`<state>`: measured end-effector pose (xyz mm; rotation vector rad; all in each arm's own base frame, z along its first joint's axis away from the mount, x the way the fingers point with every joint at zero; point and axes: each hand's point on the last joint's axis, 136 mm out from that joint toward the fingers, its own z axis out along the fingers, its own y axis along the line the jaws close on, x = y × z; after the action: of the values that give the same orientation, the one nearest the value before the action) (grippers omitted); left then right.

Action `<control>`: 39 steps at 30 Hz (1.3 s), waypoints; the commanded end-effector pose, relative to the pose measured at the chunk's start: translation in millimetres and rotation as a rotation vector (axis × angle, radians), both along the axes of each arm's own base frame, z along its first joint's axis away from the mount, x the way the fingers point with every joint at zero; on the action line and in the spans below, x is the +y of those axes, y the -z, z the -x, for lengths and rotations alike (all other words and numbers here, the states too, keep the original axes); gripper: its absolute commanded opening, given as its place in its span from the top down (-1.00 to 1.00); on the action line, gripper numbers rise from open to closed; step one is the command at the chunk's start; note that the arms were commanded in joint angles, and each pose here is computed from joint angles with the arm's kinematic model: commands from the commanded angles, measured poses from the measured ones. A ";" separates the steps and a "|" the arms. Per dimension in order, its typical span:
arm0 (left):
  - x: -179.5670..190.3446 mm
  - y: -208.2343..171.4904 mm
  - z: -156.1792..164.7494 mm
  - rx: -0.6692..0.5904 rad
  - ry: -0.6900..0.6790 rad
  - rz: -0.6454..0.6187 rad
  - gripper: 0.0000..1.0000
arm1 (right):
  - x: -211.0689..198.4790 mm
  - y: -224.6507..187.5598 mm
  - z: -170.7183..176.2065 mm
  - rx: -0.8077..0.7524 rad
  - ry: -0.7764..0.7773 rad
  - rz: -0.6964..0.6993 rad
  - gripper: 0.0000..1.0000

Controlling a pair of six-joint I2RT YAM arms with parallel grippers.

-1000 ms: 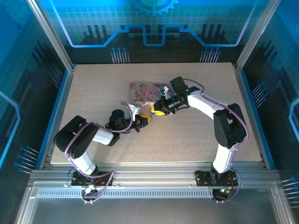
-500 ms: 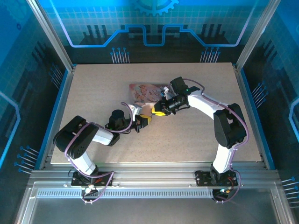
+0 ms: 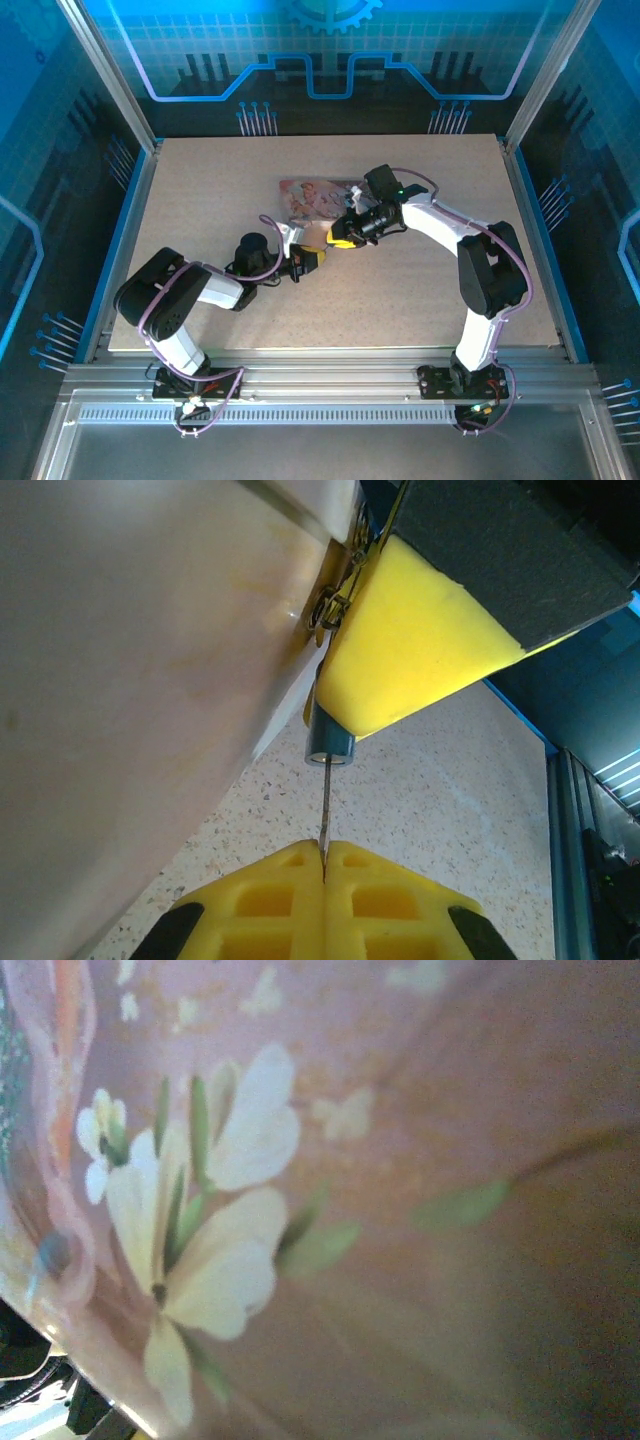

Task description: Unlock the padlock with the key

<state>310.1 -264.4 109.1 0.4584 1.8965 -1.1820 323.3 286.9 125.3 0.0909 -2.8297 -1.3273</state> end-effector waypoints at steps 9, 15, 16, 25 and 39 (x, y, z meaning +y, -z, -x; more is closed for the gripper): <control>-1.5 -28.9 -17.4 -0.080 -0.026 0.121 1.00 | 12.6 3.2 29.4 0.135 -0.050 -0.069 0.98; 2.3 -31.4 -7.8 -0.118 -0.005 0.094 1.00 | 5.2 -2.1 23.9 0.127 -0.020 -0.074 0.98; 2.0 -32.0 -6.4 -0.120 0.001 0.094 1.00 | 5.4 -2.1 23.6 0.127 -0.019 -0.074 0.98; 1.6 -30.8 2.9 -0.138 0.032 0.092 1.00 | 6.0 -2.0 20.3 0.131 -0.003 -0.083 0.98; 2.2 -27.7 9.1 -0.152 0.043 0.052 1.00 | 3.7 -1.8 16.0 0.136 0.016 -0.080 0.98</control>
<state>307.6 -257.5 112.2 0.4546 1.8445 -1.1904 324.4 293.3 128.5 0.0890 -2.7879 -1.4131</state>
